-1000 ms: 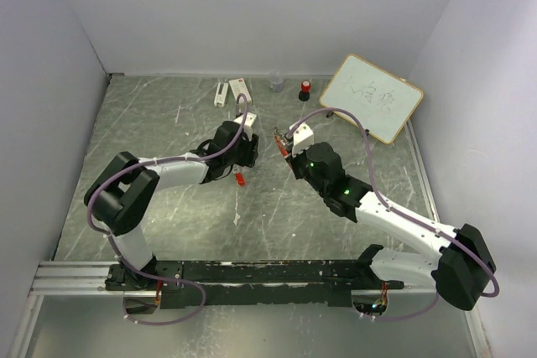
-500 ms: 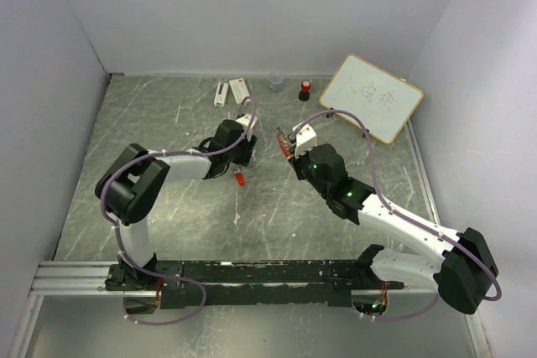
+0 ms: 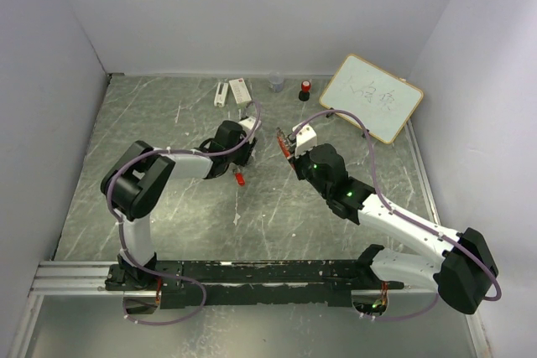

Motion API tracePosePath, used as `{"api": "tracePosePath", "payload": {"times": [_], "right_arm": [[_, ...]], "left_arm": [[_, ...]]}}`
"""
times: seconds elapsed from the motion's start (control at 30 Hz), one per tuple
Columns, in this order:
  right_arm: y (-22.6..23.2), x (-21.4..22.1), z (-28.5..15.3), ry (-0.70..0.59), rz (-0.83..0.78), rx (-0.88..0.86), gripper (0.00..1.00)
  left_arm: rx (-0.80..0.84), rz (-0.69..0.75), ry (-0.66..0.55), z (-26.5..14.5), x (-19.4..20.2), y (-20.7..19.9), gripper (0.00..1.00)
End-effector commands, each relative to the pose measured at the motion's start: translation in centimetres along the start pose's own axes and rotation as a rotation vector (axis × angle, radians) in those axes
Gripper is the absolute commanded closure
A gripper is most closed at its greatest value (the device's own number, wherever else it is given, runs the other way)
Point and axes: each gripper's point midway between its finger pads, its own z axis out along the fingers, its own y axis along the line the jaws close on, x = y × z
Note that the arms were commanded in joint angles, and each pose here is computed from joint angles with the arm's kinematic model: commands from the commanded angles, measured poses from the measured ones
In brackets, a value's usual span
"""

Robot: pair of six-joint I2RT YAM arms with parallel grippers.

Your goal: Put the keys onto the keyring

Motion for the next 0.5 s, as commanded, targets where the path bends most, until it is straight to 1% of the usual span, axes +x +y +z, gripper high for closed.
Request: {"api": "tracePosePath", "payload": {"times": [0.0,0.47], "right_arm": [[-0.4,-0.7,0.0,-0.032,0.004,0.012,1.00],[-0.3,-0.5,0.3,-0.026,-0.001,0.008,1.00]], "left_arm": [[0.045,0.037,-0.058,0.7,-1.8,-0.4,0.51],[0.015,0.079,-0.047,2.0,-1.5,0.3,0.51]]}}
